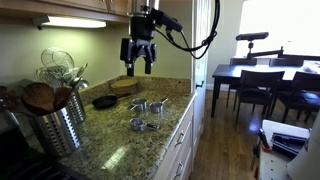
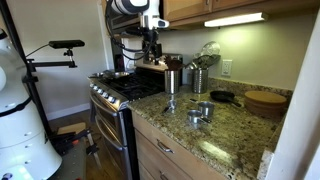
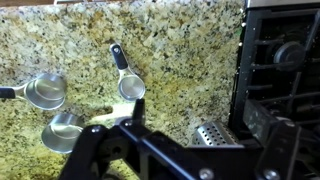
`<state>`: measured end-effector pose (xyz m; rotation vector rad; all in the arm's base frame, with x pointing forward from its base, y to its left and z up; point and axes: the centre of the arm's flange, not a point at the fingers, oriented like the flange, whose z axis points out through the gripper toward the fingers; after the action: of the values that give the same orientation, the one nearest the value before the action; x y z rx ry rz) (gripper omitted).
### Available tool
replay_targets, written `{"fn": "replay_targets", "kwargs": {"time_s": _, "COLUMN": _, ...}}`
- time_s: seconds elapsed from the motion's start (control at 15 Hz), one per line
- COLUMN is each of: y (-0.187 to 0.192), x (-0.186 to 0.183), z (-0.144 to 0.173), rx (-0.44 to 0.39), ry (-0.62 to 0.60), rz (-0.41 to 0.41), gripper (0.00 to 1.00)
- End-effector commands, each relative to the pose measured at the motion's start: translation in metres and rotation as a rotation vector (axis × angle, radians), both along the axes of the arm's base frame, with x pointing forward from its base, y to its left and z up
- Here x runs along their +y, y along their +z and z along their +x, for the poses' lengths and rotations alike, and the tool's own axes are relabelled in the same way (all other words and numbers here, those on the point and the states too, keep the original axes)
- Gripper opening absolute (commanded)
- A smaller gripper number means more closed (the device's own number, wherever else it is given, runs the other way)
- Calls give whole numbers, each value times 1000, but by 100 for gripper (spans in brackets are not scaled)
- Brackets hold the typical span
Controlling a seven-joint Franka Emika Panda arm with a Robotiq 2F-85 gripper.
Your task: Put the measuring cups one inside the other
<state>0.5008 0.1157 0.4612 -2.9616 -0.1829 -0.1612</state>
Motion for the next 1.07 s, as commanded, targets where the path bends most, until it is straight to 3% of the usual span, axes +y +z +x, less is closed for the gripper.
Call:
{"fn": "replay_targets", "kwargs": {"time_s": 0.0, "y": -24, "x": 1, "z": 12, "rx": -46, "ry": -34, "rz": -20, "gripper": 100}}
{"fn": "replay_targets", "kwargs": {"time_s": 0.47, "y": -80, "x": -8, "z": 40, "rx": -83, "ry": -51, "rz": -57, "gripper": 100}}
{"fn": "replay_targets", "kwargs": {"time_s": 1.0, "y": -161, "x": -26, "z": 76, "rx": -37, "ry": -110, "rz": -82, "gripper": 100}}
